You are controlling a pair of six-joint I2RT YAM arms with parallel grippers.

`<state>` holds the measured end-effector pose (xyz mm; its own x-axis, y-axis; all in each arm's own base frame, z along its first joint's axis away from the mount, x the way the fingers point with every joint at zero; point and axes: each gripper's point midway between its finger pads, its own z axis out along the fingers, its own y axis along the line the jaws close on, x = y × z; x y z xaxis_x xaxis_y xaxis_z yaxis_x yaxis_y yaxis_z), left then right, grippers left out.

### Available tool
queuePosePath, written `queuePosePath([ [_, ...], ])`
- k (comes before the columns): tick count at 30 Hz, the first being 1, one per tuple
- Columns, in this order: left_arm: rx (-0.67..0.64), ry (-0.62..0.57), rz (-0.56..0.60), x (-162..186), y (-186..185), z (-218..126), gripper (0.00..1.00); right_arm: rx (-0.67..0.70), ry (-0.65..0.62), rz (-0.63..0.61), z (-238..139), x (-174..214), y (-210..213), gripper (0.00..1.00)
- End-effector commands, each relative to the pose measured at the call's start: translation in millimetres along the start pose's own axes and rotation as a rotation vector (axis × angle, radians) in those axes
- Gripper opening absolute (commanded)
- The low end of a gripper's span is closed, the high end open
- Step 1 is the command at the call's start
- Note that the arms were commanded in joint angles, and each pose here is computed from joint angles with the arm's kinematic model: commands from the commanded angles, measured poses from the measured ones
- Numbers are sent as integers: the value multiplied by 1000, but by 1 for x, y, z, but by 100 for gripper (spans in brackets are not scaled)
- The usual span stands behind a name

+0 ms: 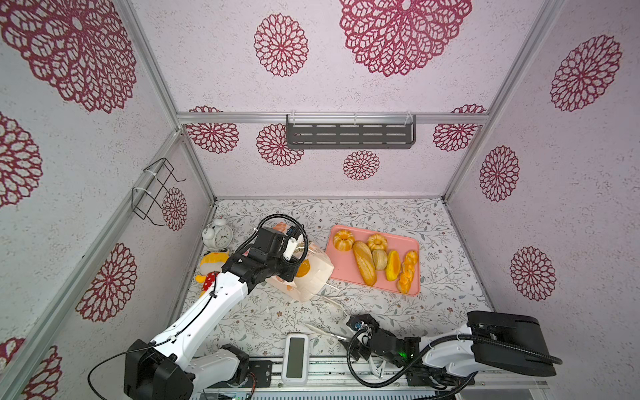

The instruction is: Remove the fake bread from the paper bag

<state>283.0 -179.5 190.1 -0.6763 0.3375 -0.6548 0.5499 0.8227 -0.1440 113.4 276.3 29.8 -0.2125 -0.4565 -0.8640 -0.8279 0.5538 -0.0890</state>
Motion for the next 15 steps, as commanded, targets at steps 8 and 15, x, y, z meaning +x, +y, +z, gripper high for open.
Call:
queuePosePath([
  [8, -15, -37, 34, -11, -3, -20, 0, -53, -86, 7, -19, -53, 6, 56],
  [15, -37, -54, 47, -11, 1, -25, 0, -130, -189, 237, -72, -90, -5, 34],
])
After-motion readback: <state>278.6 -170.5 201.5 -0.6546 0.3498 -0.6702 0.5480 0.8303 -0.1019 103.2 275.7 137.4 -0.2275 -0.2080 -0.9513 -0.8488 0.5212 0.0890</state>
